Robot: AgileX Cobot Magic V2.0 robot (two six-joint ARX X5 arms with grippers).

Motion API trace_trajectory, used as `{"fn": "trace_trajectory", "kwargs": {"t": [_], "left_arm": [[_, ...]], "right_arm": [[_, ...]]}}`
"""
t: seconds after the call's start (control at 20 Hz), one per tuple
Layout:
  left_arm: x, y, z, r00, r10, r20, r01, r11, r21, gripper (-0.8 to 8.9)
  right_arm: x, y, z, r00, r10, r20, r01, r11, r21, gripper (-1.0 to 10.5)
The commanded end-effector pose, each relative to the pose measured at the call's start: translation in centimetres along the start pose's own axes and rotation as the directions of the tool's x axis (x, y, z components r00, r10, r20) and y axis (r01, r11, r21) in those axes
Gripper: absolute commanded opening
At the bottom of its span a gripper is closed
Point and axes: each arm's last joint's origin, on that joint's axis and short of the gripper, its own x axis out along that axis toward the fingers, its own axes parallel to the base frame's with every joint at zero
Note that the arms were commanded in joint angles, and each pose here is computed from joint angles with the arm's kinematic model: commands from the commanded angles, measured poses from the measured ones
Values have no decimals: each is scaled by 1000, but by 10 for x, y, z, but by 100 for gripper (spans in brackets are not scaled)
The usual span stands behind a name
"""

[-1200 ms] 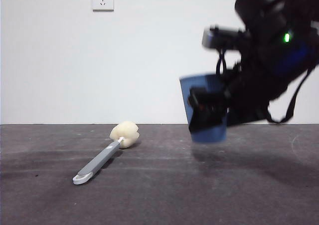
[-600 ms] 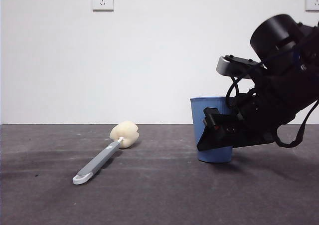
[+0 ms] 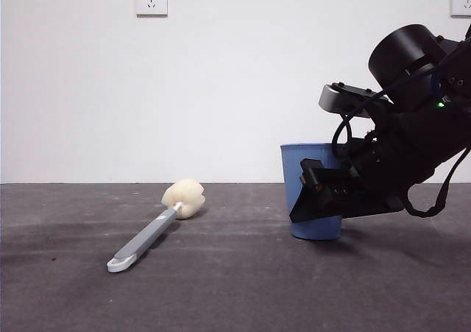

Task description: Pick up the cup brush,pick up the cup,insert the brush into the cup,clean the cup,put the cup brush back,put the cup back to the fixed position on the table

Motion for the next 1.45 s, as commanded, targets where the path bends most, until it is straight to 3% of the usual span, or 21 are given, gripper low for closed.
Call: {"fn": "trace_trajectory", "kwargs": {"t": [0.05, 0.35, 0.65, 0.9, 1.05, 1.35, 1.45], "left_arm": [[1, 0, -1, 1000, -9, 1, 9, 1000, 10, 440], [1, 0, -1, 1000, -9, 1, 9, 1000, 10, 440], [1, 0, -1, 1000, -9, 0, 9, 1000, 10, 440], [1, 1, -4, 1000, -3, -24, 3, 1000, 12, 439], [1, 2, -7, 998, 3, -60, -2, 1000, 17, 438], [1, 2, -11, 992, -28, -120, 33, 999, 41, 436], [1, 3, -13, 989, -38, -144, 45, 998, 43, 436]], "right_arm": [[2, 2, -21, 992, 18, -124, -14, 999, 32, 442], [-5, 3, -18, 990, 21, -143, -14, 999, 46, 482], [-42, 7, -1, 984, 18, -179, -8, 998, 61, 481], [-109, 19, 14, 979, 44, -201, -18, 992, 127, 476], [-161, 29, 20, 976, 136, -170, -105, 978, 178, 472], [-248, 42, 40, 974, 154, -166, -119, 972, 205, 469], [-268, 44, 51, 968, 193, -162, -157, 964, 213, 468]]}}
